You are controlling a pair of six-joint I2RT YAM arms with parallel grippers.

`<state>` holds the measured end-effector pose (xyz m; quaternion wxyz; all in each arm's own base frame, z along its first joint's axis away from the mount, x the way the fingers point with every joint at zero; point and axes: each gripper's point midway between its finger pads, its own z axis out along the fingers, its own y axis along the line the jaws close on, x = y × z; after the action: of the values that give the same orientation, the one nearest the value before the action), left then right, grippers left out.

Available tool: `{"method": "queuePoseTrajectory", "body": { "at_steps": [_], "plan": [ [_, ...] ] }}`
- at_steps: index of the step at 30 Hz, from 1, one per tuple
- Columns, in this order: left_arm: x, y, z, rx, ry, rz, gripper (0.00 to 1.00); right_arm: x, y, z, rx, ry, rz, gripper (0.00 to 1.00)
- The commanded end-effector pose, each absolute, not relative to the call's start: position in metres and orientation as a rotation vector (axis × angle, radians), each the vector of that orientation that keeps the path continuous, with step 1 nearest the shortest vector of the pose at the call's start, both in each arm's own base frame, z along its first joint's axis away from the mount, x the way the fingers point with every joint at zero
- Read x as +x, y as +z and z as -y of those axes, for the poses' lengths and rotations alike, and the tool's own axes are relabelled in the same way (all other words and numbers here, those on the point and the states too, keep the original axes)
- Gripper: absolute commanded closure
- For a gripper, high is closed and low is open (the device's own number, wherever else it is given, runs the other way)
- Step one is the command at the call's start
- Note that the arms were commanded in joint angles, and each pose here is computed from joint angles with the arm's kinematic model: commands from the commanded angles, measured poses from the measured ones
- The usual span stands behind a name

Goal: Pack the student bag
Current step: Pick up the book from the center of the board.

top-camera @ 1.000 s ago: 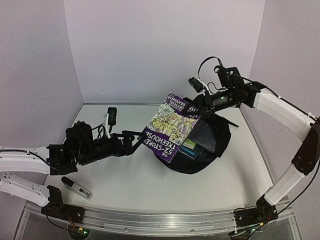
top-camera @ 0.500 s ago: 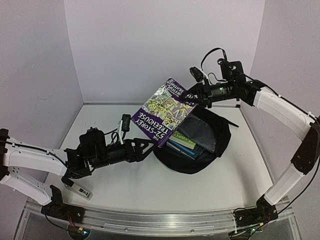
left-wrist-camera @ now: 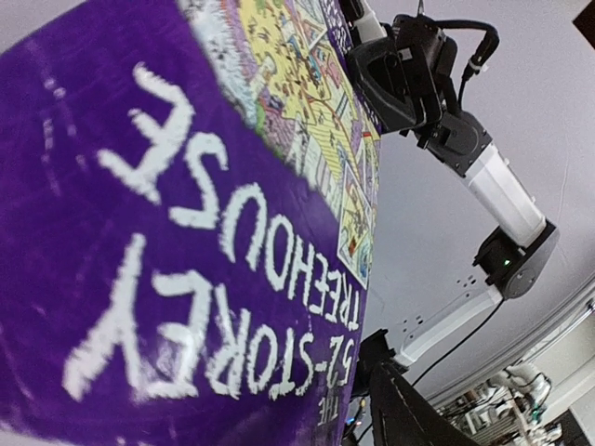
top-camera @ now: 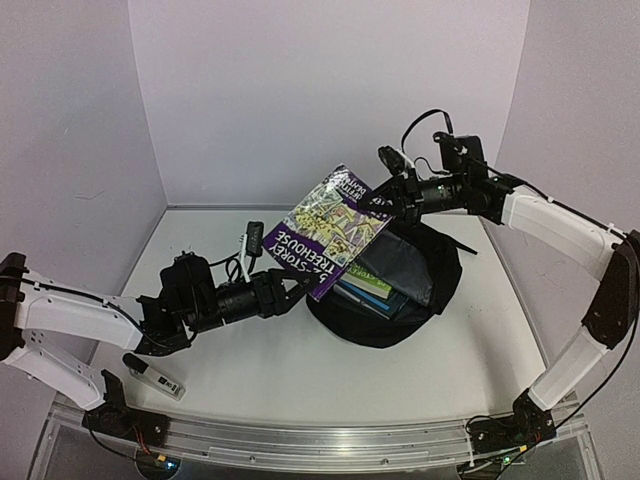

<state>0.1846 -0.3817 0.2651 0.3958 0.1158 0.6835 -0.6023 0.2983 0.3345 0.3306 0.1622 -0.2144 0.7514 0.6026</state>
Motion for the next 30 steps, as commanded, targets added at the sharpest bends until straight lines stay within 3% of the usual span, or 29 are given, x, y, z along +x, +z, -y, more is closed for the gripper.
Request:
{"method": "queuePoseTrajectory", "body": {
  "at_steps": [1, 10, 18, 19, 21, 25, 30],
  "plan": [
    [0.185, 0.325, 0.371, 0.206, -1.716, -1.493, 0.43, 0.273, 0.367, -0.334, -0.746, 1.791, -1.989, 1.00],
    [0.188, 0.328, 0.367, 0.163, -1.802, -1.428, 0.52, 0.266, 0.366, -0.333, -0.749, 1.808, -1.980, 1.00],
    [0.188, 0.328, 0.369, 0.172, -1.831, -1.408, 0.87, 0.266, 0.360, -0.333, -0.736, 1.802, -1.988, 1.00],
    [0.188, 0.328, 0.369, 0.171, -1.829, -1.412, 0.92, 0.268, 0.360, -0.333, -0.728, 1.788, -1.986, 0.98],
    [0.189, 0.326, 0.368, 0.161, -1.820, -1.426, 0.99, 0.275, 0.358, -0.333, -0.707, 1.749, -1.987, 0.82],
    [0.192, 0.322, 0.356, 0.099, -1.800, -1.441, 1.00, 0.287, 0.343, -0.329, -0.677, 1.628, -2.035, 0.49],
    [0.199, 0.313, 0.332, -0.016, -1.725, -1.475, 1.00, 0.319, 0.298, -0.304, -0.678, 1.155, -2.190, 0.43]
  ]
}}
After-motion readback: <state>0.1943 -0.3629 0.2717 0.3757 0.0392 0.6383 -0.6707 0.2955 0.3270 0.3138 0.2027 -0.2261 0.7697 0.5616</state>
